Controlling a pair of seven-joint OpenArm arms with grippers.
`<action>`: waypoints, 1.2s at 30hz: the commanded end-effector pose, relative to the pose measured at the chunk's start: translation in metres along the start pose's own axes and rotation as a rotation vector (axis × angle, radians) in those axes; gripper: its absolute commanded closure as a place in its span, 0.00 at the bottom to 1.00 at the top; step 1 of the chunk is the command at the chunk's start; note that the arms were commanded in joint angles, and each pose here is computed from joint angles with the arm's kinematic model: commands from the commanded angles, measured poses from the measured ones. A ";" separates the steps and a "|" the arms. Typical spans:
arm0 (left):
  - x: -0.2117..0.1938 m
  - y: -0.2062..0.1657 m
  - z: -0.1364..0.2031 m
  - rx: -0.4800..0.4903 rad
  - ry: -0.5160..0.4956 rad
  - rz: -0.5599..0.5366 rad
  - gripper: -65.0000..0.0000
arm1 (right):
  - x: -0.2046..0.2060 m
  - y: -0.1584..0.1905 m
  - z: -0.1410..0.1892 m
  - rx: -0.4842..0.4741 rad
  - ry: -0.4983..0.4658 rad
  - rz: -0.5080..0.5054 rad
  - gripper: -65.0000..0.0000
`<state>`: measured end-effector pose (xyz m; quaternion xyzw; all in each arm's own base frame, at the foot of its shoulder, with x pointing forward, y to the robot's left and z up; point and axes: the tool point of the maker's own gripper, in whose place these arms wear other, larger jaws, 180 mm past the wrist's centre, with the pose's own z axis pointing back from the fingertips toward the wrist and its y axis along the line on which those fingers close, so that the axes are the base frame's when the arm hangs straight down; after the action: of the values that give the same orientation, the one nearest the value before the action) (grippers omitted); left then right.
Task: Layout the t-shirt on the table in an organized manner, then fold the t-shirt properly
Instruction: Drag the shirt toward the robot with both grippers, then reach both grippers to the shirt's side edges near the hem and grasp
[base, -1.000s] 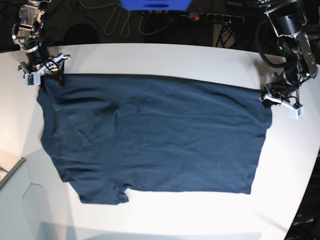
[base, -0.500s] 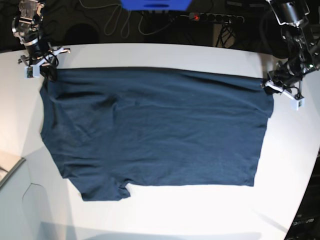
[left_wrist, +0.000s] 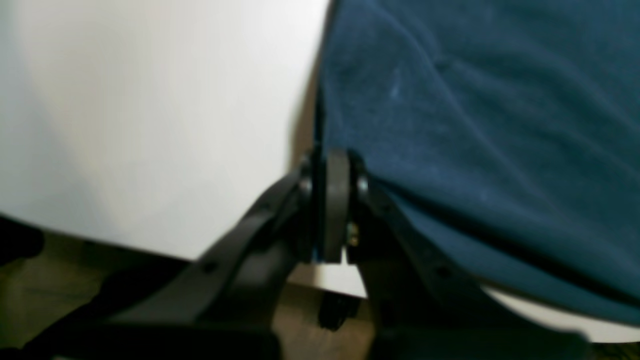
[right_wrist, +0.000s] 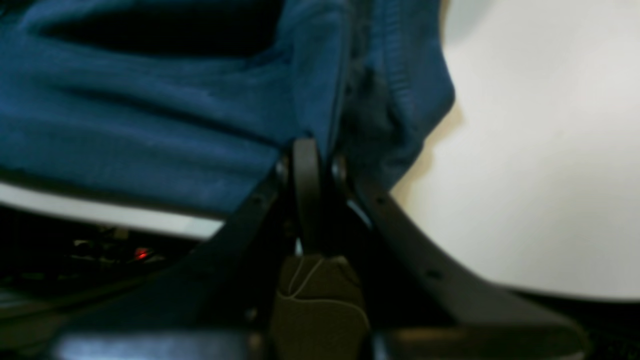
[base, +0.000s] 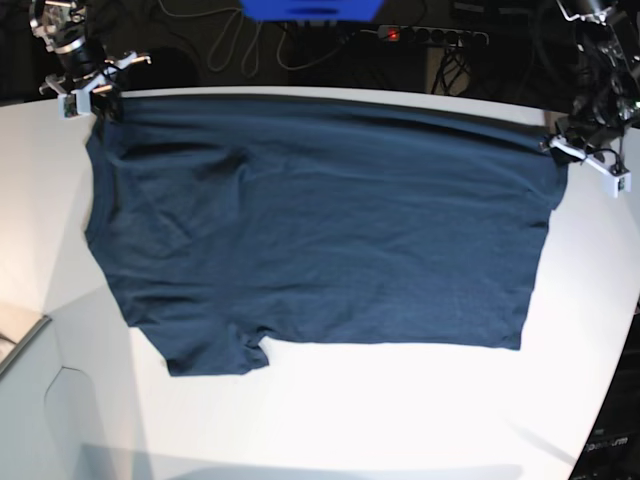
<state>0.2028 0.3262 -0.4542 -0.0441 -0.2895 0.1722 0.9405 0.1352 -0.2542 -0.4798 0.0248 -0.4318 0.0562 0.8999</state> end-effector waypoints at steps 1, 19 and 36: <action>0.013 0.008 0.006 0.020 -0.038 -0.012 1.00 | -0.013 -0.001 0.007 0.012 0.064 0.026 1.00; 0.005 -0.005 0.006 -0.057 0.022 -0.123 0.94 | 0.043 0.004 0.031 -0.020 -0.127 -0.022 0.36; 0.055 0.016 0.052 0.038 -0.186 -0.086 0.41 | 0.156 -0.010 -0.018 -0.036 -0.394 0.006 0.35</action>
<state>0.1969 0.3518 -0.4040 -0.0058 -0.3400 0.1485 0.9286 0.2427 -0.2468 -0.3822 0.0178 -0.5817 0.0434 0.8120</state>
